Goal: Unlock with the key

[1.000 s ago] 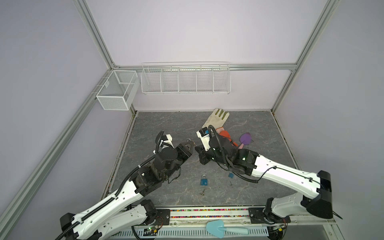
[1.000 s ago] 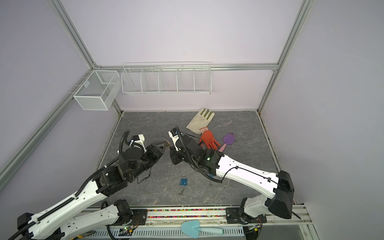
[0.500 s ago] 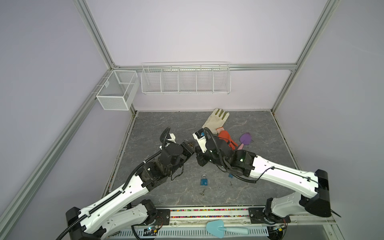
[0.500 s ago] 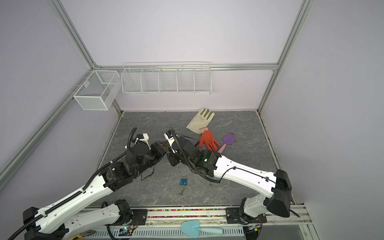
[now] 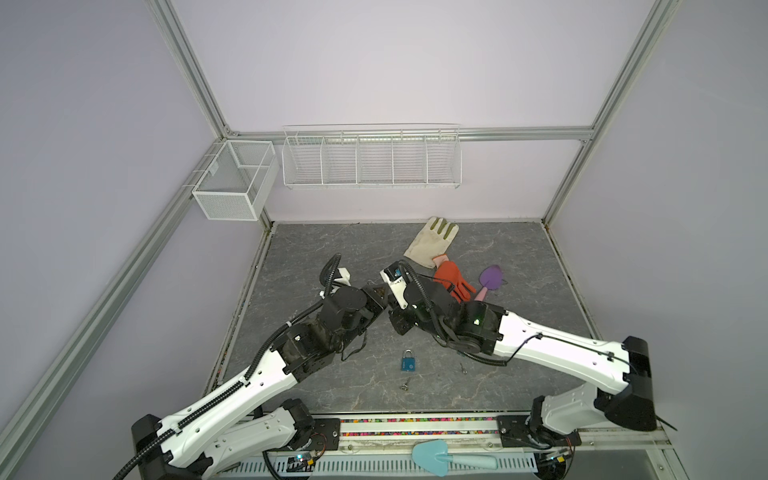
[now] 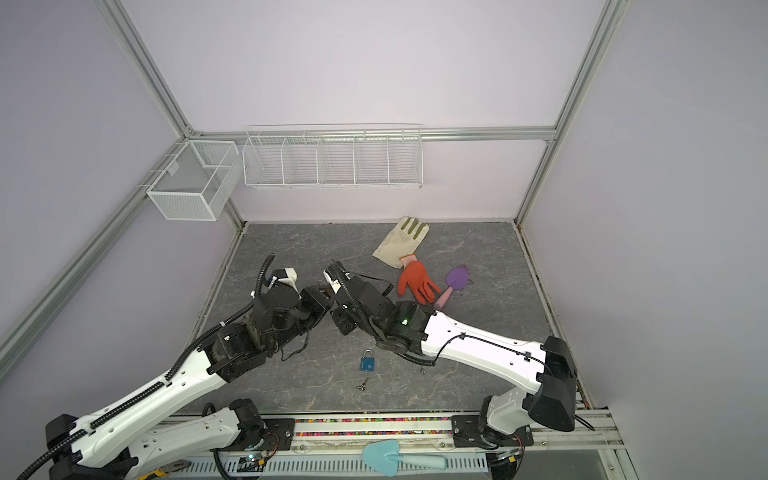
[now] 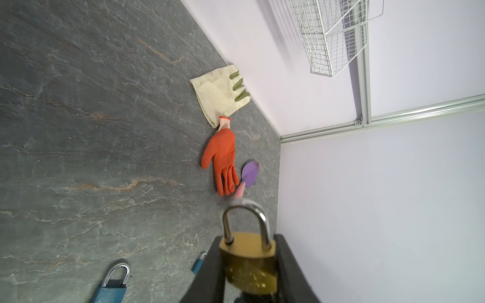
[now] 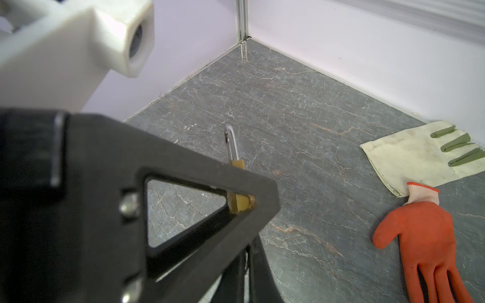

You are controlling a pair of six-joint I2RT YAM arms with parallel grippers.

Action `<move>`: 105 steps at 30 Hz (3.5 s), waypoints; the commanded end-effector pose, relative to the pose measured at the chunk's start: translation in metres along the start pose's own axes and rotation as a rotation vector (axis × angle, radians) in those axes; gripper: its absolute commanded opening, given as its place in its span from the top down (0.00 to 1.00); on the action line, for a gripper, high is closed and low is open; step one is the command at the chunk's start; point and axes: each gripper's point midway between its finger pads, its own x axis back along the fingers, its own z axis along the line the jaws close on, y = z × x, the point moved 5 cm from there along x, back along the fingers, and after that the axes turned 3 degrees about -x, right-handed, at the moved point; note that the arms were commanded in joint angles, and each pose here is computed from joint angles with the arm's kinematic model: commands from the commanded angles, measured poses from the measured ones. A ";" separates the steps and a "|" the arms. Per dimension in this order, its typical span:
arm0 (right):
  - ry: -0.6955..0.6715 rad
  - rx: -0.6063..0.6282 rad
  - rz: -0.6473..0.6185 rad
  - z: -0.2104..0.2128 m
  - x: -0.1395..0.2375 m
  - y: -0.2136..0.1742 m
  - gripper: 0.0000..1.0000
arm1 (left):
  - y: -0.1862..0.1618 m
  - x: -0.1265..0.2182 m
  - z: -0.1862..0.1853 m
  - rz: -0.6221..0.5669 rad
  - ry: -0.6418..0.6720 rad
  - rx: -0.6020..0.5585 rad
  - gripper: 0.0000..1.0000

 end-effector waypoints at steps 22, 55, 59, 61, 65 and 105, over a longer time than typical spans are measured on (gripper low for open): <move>0.029 -0.057 -0.060 -0.007 0.038 0.021 0.53 | 0.022 0.018 -0.010 -0.103 -0.025 -0.155 1.00; -0.206 -0.260 0.228 -0.034 0.029 0.033 0.08 | -0.021 0.002 0.008 -0.427 -0.261 -1.083 1.00; -0.262 -0.261 0.218 -0.037 0.023 0.037 0.07 | -0.023 -0.001 0.011 -0.432 -0.253 -1.095 1.00; -0.268 -0.251 0.224 -0.036 0.017 0.038 0.02 | -0.023 -0.004 0.013 -0.436 -0.239 -1.097 1.00; -0.321 -0.230 0.233 -0.037 0.009 0.040 0.02 | -0.023 -0.007 0.015 -0.445 -0.216 -1.106 1.00; -0.440 -0.155 0.300 -0.069 0.041 0.040 0.02 | -0.029 -0.011 0.020 -0.488 -0.215 -1.184 1.00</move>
